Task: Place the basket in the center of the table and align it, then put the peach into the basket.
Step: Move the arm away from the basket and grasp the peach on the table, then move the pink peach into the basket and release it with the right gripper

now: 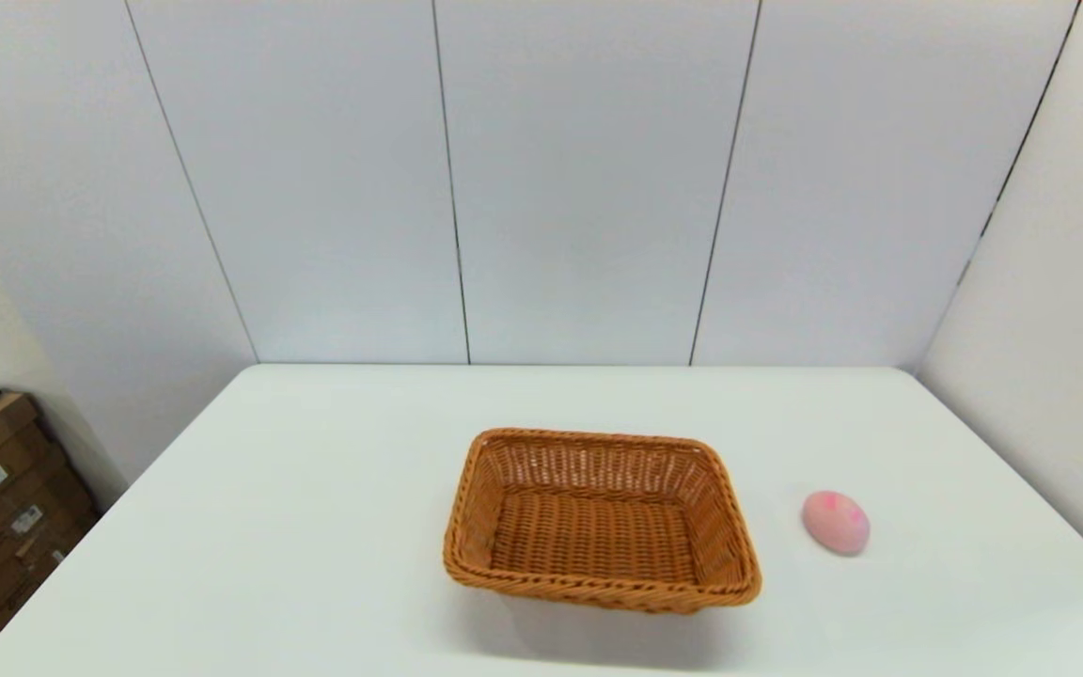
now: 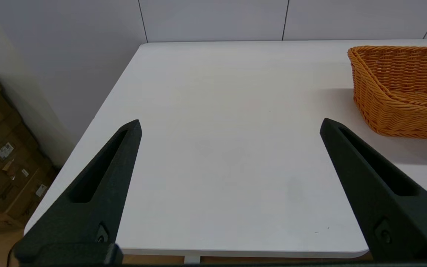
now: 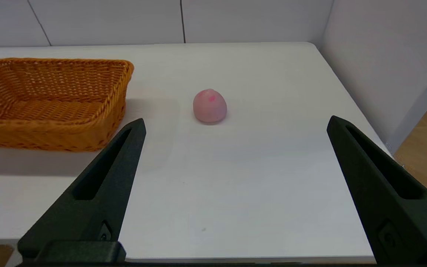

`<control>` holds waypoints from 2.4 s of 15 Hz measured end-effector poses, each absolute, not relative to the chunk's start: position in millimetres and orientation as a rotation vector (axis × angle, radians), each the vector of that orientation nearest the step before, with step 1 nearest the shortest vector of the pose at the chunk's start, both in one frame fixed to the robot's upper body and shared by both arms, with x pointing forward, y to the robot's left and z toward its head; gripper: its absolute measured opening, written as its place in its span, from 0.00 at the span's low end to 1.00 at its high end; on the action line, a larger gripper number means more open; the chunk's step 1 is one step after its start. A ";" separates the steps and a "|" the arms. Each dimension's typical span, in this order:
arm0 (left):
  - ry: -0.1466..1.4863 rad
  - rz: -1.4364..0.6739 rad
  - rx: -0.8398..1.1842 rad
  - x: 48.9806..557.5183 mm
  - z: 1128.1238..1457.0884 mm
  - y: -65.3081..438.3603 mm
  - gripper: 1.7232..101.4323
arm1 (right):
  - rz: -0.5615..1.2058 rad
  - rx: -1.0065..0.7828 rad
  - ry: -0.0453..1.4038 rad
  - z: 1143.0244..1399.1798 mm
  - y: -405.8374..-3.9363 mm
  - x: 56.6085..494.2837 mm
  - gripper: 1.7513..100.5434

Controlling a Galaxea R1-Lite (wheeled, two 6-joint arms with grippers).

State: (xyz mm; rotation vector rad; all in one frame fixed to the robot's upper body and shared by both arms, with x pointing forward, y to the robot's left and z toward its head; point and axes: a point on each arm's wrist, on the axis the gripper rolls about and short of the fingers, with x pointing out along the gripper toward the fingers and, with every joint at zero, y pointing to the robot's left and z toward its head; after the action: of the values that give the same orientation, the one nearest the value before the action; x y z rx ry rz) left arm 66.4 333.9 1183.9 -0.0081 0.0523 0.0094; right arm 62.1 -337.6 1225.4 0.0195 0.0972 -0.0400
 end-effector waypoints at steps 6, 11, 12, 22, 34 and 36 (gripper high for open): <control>0.049 0.013 -0.034 66.0 1183.8 333.9 0.96 | -0.087 0.039 0.429 1308.0 -338.2 152.5 0.96; 0.048 0.017 -0.041 66.0 1183.8 334.0 0.96 | -0.113 0.079 0.759 1295.8 -336.1 283.6 0.96; 0.048 0.018 -0.041 66.0 1183.8 334.0 0.96 | -0.117 0.086 0.809 1282.7 -334.6 308.2 0.96; 0.047 0.020 -0.043 66.0 1183.8 334.1 0.96 | -0.144 0.110 1.059 1150.0 -319.2 420.4 0.84; 0.047 0.029 -0.047 66.0 1183.8 334.3 0.96 | -0.138 0.137 0.977 1181.2 -321.9 417.7 0.04; 0.046 0.031 -0.052 66.0 1183.9 334.3 0.96 | -0.112 0.139 0.931 1208.2 -317.4 407.6 0.04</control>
State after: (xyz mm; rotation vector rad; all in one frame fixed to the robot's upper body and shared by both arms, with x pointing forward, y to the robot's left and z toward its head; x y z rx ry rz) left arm 66.0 334.3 1183.9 -0.0519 0.0462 0.0310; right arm 407.6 -317.4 1208.2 0.1386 0.9312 -0.1124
